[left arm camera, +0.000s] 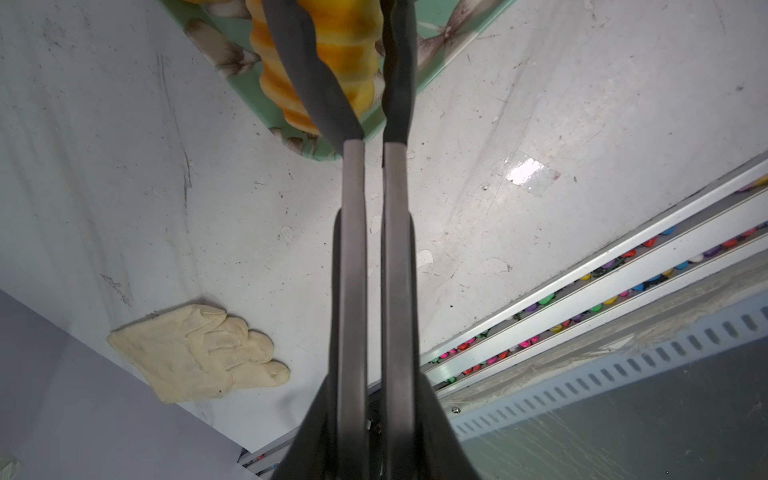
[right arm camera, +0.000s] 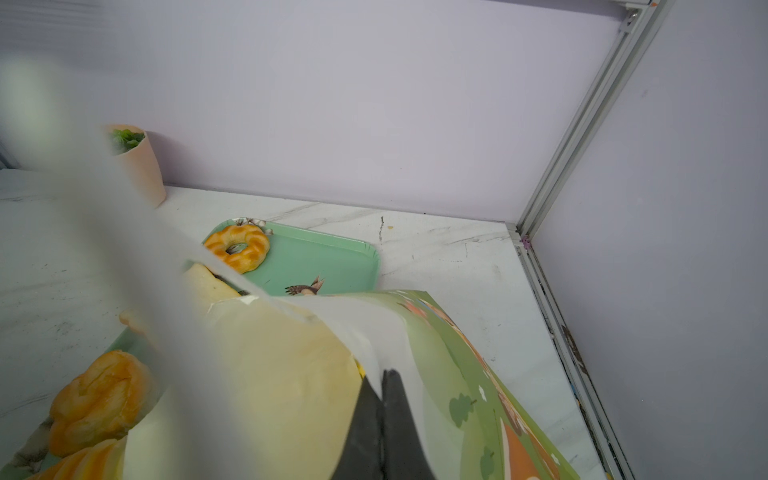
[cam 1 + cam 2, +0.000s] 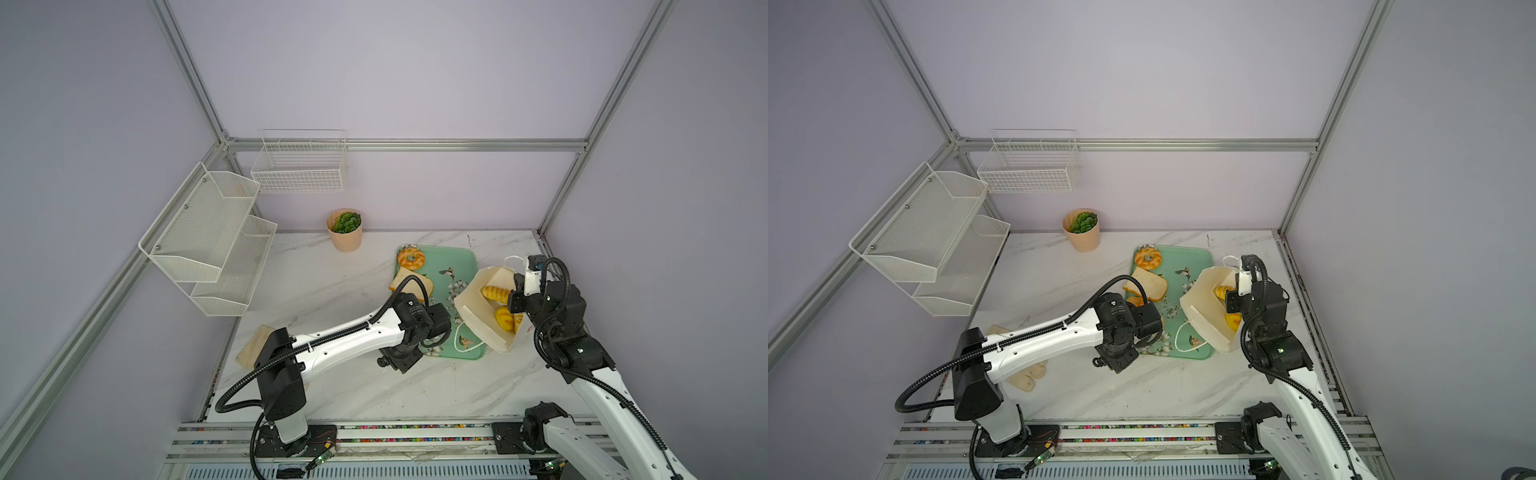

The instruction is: Take the fake bread out of the paper bag

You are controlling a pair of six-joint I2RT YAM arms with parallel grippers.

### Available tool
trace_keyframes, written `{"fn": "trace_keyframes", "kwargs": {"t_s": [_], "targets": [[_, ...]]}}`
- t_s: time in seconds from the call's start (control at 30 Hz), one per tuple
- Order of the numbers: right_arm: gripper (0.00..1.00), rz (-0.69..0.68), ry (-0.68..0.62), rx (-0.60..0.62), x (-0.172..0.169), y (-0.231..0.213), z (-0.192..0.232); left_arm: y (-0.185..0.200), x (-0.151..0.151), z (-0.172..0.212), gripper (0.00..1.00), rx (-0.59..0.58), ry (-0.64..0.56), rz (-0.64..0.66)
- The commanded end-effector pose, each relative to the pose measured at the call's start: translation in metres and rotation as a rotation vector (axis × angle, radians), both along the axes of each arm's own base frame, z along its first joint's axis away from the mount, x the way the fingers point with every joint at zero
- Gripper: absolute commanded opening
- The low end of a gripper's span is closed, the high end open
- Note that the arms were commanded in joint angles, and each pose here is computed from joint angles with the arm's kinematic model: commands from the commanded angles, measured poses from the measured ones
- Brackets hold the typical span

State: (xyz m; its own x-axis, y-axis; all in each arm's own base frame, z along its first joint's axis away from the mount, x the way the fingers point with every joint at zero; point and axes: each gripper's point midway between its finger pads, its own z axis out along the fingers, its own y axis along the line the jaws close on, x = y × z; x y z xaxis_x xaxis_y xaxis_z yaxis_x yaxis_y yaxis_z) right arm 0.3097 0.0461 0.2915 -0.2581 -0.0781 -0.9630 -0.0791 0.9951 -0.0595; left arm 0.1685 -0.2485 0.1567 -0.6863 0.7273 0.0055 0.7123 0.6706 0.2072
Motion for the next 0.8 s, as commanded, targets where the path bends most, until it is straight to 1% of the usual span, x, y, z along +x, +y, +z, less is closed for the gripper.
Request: {"fn": "trace_keyframes", "kwargs": {"t_s": [0.0, 0.27, 0.43, 0.53, 0.67, 0.77], "targets": [[0.00, -0.018, -0.026, 0.013, -0.002, -0.003, 0.007, 0.005, 0.005, 0.009, 0.00, 0.020, -0.029, -0.024], [0.00, -0.010, -0.009, 0.026, 0.001, -0.001, 0.003, 0.012, 0.007, -0.005, 0.00, 0.071, -0.009, -0.041], [0.00, -0.014, -0.015, 0.021, 0.002, -0.001, 0.005, 0.004, 0.013, -0.002, 0.00, 0.038, -0.021, -0.032], [0.00, -0.014, -0.020, 0.020, 0.001, -0.001, 0.005, 0.003, 0.013, -0.002, 0.11, 0.034, -0.021, -0.031], [0.00, -0.015, -0.023, 0.021, 0.000, -0.002, 0.005, 0.004, 0.012, 0.000, 0.32, 0.025, -0.017, -0.024], [0.00, -0.013, -0.024, 0.022, 0.001, -0.001, 0.006, 0.005, 0.012, 0.004, 0.40, 0.017, -0.027, -0.020]]}}
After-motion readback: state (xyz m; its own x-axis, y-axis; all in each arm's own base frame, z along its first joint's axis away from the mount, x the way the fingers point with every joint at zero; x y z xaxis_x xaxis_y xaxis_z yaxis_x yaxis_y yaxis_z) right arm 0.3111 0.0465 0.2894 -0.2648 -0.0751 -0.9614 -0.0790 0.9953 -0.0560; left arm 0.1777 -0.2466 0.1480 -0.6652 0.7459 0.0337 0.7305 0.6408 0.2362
